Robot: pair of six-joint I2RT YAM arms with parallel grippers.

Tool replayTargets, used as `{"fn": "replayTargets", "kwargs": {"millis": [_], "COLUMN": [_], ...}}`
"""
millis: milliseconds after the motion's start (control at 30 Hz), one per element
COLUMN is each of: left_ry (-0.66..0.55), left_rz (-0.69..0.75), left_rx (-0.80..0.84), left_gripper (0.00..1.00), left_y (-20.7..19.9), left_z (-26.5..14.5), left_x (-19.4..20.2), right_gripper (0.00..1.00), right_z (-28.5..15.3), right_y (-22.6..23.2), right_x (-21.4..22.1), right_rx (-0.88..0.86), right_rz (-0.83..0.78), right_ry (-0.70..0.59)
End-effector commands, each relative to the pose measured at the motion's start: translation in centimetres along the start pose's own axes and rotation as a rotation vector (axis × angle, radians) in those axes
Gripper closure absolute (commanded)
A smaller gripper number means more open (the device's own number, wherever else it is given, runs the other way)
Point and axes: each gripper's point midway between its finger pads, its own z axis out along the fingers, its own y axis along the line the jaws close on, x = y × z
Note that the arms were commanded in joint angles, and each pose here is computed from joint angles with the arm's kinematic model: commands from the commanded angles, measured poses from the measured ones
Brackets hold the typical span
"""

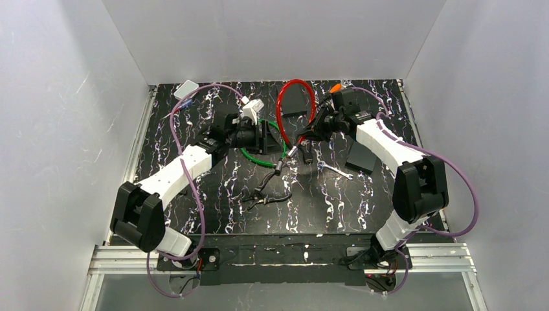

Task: Lock with the key
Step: Lock the lock.

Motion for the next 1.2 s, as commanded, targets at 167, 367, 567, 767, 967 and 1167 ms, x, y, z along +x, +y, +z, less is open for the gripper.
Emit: {"fn": "replayTargets", "kwargs": {"millis": [167, 367, 567, 767, 967, 1167], "left_ry": [0.033, 0.053, 0.074, 0.080, 0.084, 0.097], "left_rz": [0.076, 0.074, 0.073, 0.056, 0.032, -0.015], "left_rx": [0.025, 0.002, -0.010, -0.014, -0.005, -0.012], "left_gripper": [0.50, 0.57, 0.61, 0.64, 0.92, 1.00], "left_y": [-1.4, -0.6, -0.1, 0.2, 0.1, 0.2], "left_z": [0.1, 0.9, 1.6, 2.3, 2.4, 1.5], "left_x": [2.1, 2.6, 2.9, 2.7, 2.8, 4.4], "right_gripper": [0.99, 0.99, 0.99, 0.99, 0.99, 0.99], "right_z": [-1.7, -1.9, -2.0, -2.0, -2.0, -2.2], "right_y": [3.5, 3.8, 3.9, 4.0, 4.3, 4.6], "right_x": [-1.4, -1.3, -1.3, -1.2, -1.3, -2.6], "right_rx": [-0.098, -0.107, -0.116, -0.124, -0.131, -0.143], "right_rz": [-0.041, -0.043, -0.041, -0.037, -0.039, -0.029], "right_ry": [-0.050, -0.049, -0.045, -0.040, -0.042, -0.066]}}
